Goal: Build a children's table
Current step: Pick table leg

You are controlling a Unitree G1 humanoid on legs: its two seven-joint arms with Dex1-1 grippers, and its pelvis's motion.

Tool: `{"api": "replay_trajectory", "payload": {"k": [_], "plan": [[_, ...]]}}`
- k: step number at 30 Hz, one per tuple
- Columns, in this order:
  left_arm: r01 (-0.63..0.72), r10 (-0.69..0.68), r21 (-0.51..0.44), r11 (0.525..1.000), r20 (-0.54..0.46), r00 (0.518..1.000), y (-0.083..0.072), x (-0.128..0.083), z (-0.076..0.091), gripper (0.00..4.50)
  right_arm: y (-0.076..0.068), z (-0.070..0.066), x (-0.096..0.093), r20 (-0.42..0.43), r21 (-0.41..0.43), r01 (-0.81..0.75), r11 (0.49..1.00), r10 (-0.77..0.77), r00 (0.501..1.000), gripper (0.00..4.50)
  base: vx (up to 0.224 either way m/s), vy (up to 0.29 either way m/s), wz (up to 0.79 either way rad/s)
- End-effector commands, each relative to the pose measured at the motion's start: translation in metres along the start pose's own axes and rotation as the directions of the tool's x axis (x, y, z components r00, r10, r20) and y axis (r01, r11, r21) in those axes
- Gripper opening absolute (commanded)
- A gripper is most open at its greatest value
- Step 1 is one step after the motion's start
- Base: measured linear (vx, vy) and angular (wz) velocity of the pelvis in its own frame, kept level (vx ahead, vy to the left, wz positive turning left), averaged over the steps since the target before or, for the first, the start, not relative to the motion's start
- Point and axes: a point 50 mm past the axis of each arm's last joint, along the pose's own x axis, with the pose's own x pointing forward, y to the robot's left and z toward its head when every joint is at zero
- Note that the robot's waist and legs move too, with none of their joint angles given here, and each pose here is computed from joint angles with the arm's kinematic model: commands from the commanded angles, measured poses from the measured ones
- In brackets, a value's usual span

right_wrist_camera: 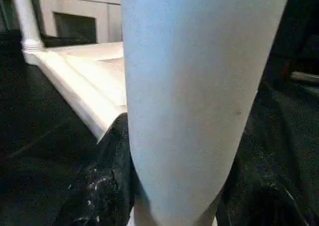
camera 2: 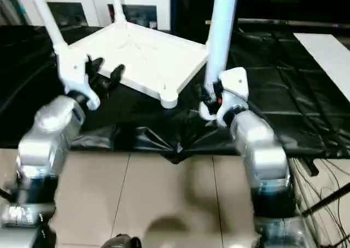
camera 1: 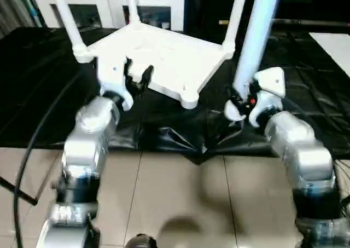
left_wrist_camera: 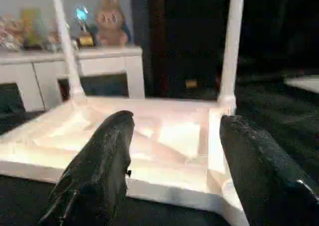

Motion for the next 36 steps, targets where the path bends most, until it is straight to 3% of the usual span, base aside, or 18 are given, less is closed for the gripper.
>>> {"api": "replay_trajectory", "payload": {"k": [1, 2, 5, 10, 18, 25, 36], "plan": [[-0.01, 0.01, 0.058, 0.998, 0.012, 1.0, 0.003, -0.004, -0.001, 3.14, -0.001, 0.001, -0.004, 0.032, 0.006, 0.02, 1.0, -0.02, 0.999, 1.83, 0.0, 0.0, 0.0], [-0.003, 0.005, 0.11, 0.994, -0.019, 1.0, 0.004, -0.009, -0.008, 3.14, 0.002, -0.006, -0.007, 0.036, 0.033, 0.035, 0.999, -0.036, 0.999, 1.83, 0.0, 0.0, 0.0], [-0.007, 0.016, 0.136, 0.991, -0.071, 0.997, 0.006, -0.018, -0.019, 3.14, 0.008, -0.019, -0.008, -0.004, 0.075, 0.049, 0.996, -0.049, 0.999, 1.83, 0.0, 0.0, 0.0], [-0.009, 0.02, 0.159, 0.987, -0.065, 0.998, 0.002, -0.022, -0.021, 3.14, 0.016, -0.028, -0.007, -0.015, 0.077, 0.033, 0.996, -0.032, 0.999, 1.83, 0.059, 0.037, 0.05], [-0.034, 0.042, 0.144, 0.989, -0.05, 0.998, 0.002, -0.023, -0.021, 3.14, 0.027, -0.028, -0.005, 0.008, 0.078, -0.003, 0.997, 0.003, 1.0, 1.83, 0.161, 0.037, 0.59], [-0.017, 0.025, 0.134, 0.991, -0.058, 0.998, 0.002, -0.021, -0.023, 3.14, 0.019, -0.029, -0.009, 0.019, 0.09, 0.046, 0.995, -0.048, 0.999, 1.83, 0.149, -0.092, 0.25], [-0.044, 0.048, 0.04, 0.998, -0.086, 0.995, 0.003, -0.025, -0.037, 3.14, 0.014, -0.027, -0.012, -0.007, 0.057, 0.069, 0.996, -0.069, 0.998, 1.83, 0.167, 0.018, -0.3]]}}
